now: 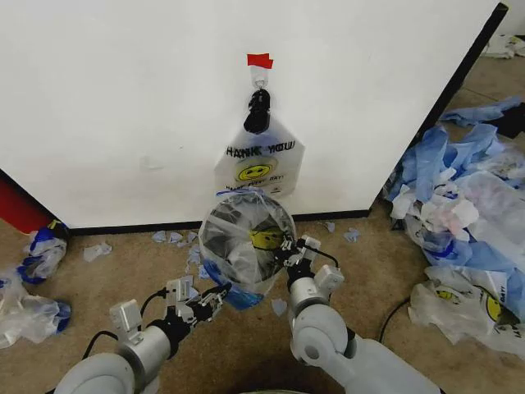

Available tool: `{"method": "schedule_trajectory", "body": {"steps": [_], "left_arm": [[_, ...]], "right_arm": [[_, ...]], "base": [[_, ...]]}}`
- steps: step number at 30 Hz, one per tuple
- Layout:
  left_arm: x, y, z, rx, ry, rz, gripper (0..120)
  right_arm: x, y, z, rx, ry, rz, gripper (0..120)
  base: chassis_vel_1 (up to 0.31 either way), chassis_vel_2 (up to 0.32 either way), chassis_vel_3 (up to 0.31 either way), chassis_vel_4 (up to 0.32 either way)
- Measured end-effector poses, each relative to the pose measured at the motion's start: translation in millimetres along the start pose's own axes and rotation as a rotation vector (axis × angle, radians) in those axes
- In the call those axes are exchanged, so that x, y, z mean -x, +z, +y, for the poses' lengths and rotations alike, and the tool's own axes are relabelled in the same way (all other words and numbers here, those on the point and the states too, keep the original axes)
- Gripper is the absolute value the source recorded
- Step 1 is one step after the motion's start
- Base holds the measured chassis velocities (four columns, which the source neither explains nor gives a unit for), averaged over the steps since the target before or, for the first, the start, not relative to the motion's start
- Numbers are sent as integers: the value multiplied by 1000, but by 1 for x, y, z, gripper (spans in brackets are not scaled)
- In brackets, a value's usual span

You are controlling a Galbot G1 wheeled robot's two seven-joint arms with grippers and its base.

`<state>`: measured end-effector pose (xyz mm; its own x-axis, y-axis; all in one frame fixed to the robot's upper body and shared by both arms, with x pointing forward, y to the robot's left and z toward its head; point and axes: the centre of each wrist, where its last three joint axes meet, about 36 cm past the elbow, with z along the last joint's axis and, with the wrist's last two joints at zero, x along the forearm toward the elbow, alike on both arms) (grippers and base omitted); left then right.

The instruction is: Pick up the garbage bag from the wall and place it over the trash bin.

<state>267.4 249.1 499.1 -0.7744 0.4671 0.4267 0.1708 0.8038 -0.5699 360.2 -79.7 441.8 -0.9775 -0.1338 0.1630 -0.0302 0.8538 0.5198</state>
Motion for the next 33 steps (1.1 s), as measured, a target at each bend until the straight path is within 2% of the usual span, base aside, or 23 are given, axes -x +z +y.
{"method": "schedule_trajectory", "body": {"steps": [4,16,33], "left_arm": [[1,2,3,2,-4,-5,0],[5,8,13,9,-23,-18,0],[19,35,48,23,-99,-6,0]], "right_arm": [[-1,-1,1,10,2,4,0],[-12,-5,9,75,3,39,0],[-31,-1,16,121,0,95,0]], "base": [[0,0,0,0],[0,0,0,0],[0,0,0,0]]}}
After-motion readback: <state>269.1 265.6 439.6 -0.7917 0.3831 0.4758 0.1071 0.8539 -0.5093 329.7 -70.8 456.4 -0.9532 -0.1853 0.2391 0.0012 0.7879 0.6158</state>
